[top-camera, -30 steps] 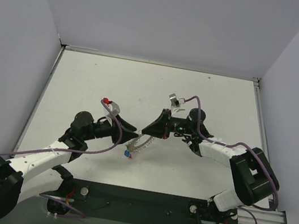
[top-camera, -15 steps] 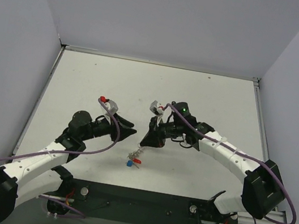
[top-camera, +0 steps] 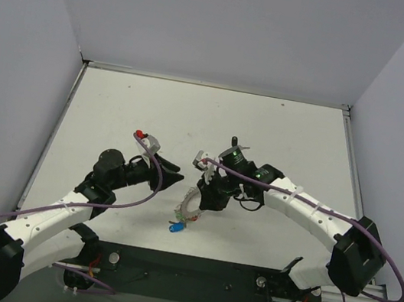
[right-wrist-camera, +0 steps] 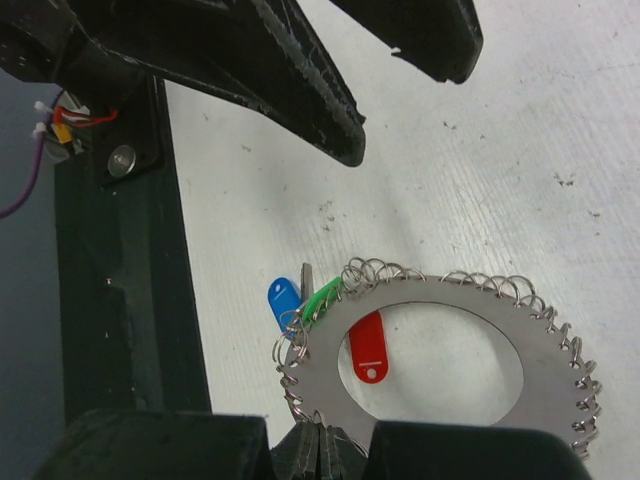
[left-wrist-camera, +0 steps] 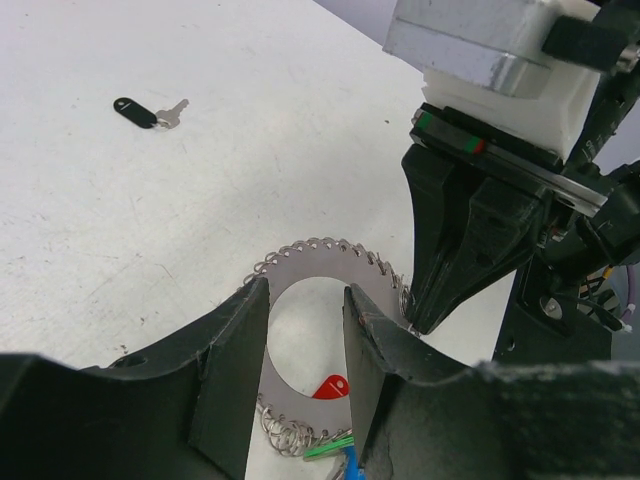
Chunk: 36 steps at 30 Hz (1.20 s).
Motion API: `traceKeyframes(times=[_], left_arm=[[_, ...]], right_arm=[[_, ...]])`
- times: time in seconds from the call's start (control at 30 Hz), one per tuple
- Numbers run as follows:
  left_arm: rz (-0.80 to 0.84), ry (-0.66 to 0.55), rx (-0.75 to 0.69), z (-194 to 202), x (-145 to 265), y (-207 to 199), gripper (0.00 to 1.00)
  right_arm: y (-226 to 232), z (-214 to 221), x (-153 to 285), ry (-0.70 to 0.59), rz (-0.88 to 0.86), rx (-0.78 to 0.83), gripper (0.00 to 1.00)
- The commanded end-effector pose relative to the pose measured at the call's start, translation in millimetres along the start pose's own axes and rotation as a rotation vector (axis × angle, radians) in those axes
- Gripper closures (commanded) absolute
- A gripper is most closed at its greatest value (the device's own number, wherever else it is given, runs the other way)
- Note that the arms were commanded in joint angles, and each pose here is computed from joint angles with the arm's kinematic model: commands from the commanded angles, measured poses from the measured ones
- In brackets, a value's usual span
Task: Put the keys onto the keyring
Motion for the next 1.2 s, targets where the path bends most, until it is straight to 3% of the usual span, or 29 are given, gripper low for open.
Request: traceKeyframes(times=[0.0, 0.4, 0.6, 1.17], left_arm=[[-0.010, -0.041, -0.042, -18, -3, 2, 0.55], [0.105, 0.024, -0.065, -6, -11, -15, 0.55], [0.236, 0.071, -0.072, 9, -18, -27, 0.55], [0.452, 0.088, -0.001, 44, -31, -35, 0.56]], right_arm=[[2, 1, 3, 0.089, 0.083, 0.016, 1.00], [4, 7, -9, 0.265, 0.164, 0.053, 1.00], [5, 4, -8, 0.240, 0.141, 0.069, 1.00], [9, 0, 8, 0.006, 0.095, 0.103, 1.00]])
Point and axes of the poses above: each gripper's point midway between its finger pads, its own x axis back along the fingers, its own y axis along the line the jaws close on, z = x × y, the point moved 10 cm from there along x, back along the fingers, and after that the axes turned 9 degrees about -x, right-handed, at the moved point
